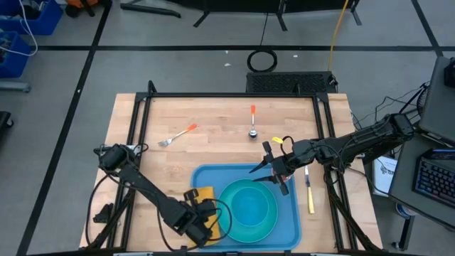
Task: Set up tray
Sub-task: Put the yellow napkin on the blue serving tray to the right of the light blue plate
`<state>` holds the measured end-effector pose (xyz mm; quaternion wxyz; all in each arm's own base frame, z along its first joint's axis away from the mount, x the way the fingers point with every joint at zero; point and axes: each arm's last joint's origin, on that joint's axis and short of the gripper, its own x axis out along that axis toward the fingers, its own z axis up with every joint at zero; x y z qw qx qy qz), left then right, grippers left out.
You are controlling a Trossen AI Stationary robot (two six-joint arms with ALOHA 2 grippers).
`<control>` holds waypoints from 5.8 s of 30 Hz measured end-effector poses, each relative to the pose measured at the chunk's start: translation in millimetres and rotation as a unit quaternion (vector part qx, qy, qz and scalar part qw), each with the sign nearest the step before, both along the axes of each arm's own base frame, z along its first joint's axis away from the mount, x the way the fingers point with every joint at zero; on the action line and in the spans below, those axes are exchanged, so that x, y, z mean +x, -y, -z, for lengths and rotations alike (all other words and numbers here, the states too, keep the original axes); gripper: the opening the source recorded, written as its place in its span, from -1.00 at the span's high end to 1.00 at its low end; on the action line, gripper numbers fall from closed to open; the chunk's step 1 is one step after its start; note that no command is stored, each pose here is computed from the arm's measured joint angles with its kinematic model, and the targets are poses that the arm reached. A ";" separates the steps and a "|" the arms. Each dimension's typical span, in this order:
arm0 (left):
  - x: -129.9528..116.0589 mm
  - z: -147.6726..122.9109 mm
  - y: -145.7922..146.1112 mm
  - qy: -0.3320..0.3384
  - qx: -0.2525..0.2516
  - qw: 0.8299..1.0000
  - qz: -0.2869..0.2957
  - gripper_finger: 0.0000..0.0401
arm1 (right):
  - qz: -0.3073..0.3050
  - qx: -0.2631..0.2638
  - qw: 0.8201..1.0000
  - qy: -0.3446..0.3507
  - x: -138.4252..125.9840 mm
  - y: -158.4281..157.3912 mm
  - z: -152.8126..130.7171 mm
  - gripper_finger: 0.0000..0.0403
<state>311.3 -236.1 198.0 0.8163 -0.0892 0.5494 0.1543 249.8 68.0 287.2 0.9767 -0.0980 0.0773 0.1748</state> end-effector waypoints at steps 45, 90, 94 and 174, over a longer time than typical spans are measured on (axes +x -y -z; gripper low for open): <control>10.8 62.1 -59.9 -0.041 -0.013 0.999 0.008 1.00 | 0.000 0.000 1.000 0.000 0.0 0.0 0.1 0.38; 2.2 47.1 -52.0 -0.003 0.114 0.993 -0.020 0.99 | 0.000 -0.002 1.000 -0.003 -0.1 0.0 0.7 0.38; 3.0 47.9 -58.2 -0.021 0.107 0.994 -0.032 0.99 | 0.000 -0.001 1.000 -0.003 -0.1 0.0 0.7 0.38; 12.9 65.2 -86.5 -0.009 0.110 0.993 -0.049 0.99 | 0.001 -0.003 1.000 0.013 -1.0 1.0 6.8 0.38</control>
